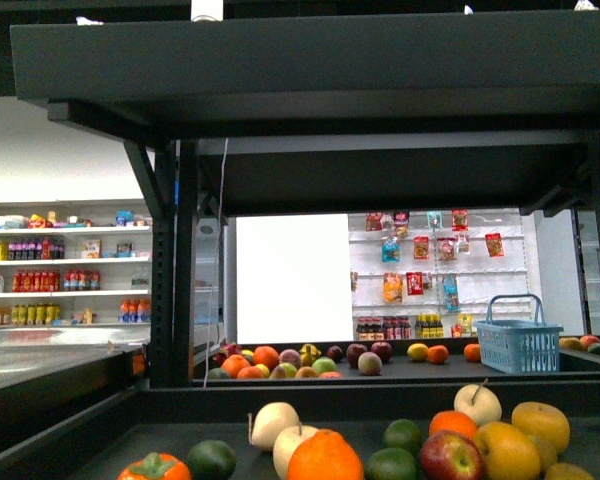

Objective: Pick lemon from shelf

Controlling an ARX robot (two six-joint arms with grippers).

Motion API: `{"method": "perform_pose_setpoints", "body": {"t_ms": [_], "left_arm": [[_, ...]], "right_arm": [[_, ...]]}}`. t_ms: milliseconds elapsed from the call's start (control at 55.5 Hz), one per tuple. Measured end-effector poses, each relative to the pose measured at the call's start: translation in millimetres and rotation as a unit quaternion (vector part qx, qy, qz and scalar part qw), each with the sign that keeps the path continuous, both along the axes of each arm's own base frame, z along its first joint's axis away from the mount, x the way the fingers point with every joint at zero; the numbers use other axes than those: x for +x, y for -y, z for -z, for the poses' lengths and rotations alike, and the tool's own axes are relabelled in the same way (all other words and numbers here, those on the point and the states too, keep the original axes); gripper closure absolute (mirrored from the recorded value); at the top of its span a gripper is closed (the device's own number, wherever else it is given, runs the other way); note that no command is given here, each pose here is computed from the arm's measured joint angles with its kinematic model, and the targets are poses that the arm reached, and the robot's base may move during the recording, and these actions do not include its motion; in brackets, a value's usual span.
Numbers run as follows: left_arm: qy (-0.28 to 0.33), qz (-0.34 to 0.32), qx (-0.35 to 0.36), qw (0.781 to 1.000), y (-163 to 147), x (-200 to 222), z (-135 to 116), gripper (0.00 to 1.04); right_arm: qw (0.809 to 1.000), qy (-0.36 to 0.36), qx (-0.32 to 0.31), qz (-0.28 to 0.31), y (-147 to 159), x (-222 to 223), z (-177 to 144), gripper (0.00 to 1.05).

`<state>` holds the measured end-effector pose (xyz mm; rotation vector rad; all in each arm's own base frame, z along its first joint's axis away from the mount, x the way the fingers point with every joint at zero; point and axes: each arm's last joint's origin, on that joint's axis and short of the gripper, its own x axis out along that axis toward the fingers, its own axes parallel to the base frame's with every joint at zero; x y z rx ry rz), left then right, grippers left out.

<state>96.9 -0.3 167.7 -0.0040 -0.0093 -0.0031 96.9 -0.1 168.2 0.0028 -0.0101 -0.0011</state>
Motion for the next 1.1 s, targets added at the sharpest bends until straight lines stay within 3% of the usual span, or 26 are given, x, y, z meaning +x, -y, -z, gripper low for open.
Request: {"method": "perform_pose_setpoints", "body": {"t_ms": [1098], "left_arm": [[0.000,0.000,0.000,1.000,0.0,0.0,0.0,0.08]], "right_arm": [[1.000,0.000,0.000,0.000,0.0,0.0,0.0,0.07]]}}
